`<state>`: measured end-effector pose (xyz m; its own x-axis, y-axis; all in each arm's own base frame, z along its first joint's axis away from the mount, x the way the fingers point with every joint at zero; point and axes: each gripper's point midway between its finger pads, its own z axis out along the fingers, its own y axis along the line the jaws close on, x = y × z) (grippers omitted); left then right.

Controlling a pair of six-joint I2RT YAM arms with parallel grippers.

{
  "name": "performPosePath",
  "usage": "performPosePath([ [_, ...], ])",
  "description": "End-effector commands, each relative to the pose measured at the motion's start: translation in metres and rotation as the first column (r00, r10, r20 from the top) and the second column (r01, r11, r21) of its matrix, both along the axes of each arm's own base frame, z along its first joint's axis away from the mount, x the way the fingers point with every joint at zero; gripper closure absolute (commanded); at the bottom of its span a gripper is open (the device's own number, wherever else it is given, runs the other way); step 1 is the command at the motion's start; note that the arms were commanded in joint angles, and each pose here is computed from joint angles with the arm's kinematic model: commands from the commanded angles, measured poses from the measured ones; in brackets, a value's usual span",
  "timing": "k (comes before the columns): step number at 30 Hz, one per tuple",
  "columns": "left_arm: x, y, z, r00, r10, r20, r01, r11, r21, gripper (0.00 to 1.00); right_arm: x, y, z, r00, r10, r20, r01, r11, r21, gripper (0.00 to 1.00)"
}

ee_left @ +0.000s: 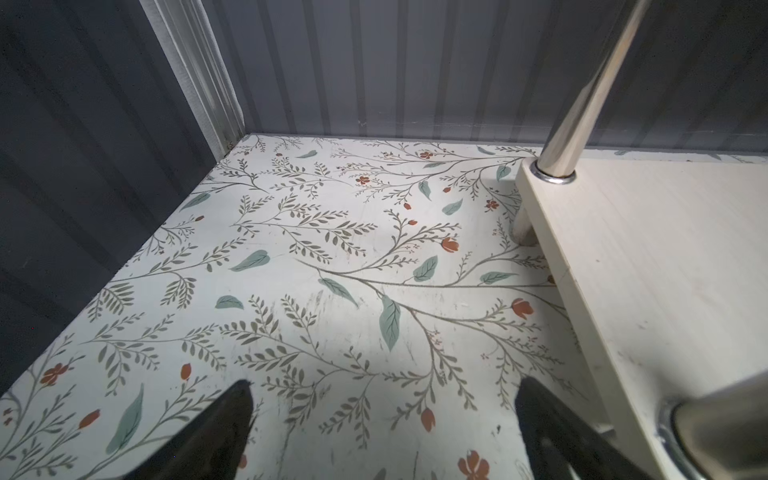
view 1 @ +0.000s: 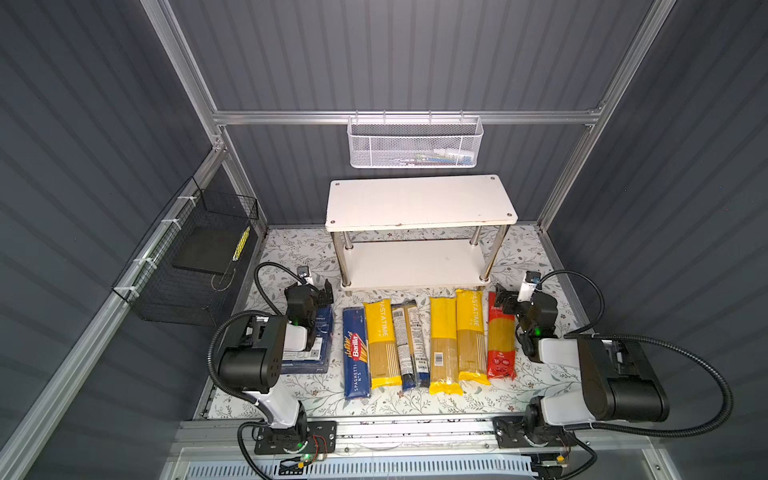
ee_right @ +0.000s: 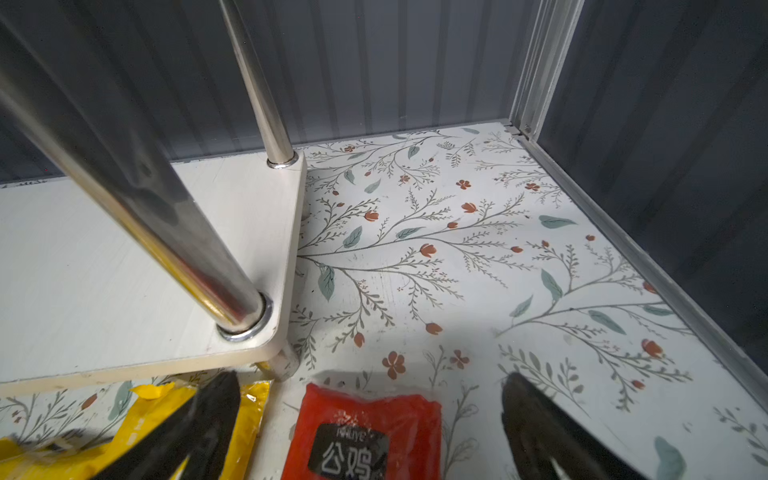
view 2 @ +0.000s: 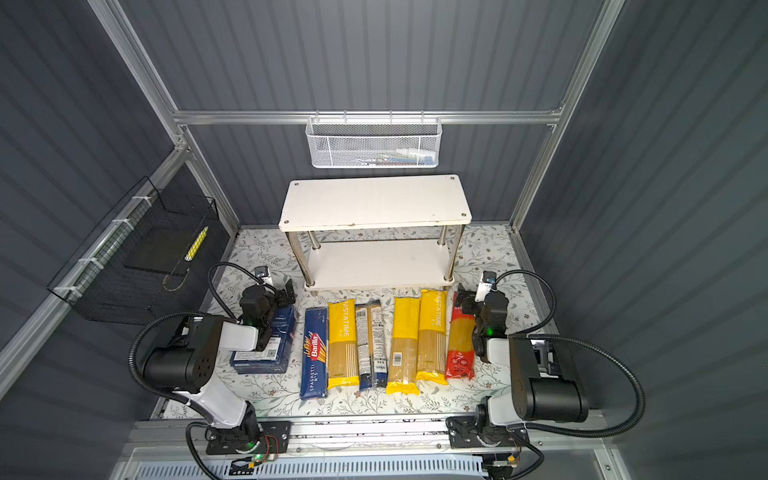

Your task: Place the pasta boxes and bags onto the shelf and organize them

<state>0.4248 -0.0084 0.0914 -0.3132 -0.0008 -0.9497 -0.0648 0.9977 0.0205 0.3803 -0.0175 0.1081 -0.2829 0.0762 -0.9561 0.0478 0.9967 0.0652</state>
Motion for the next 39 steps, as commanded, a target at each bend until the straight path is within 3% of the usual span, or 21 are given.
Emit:
performPosePath([
  [1,-0.0064,0.0035,-0.0279,0.995,-0.005,-0.099,0.009,0.999,0.042,0.01,0.0065,-0.0034,0.0109,0.999,-0.010,0.036,0.011,1.000,-0.016,0.01],
  [39,-0.0057,0.0032,-0.0283,0.995,-0.007,-0.101,0.011,0.999,0.043,0.01,0.0073,-0.0033,0.0103,0.999,-0.004,0.032,0.004,1.000,-0.010,0.01],
])
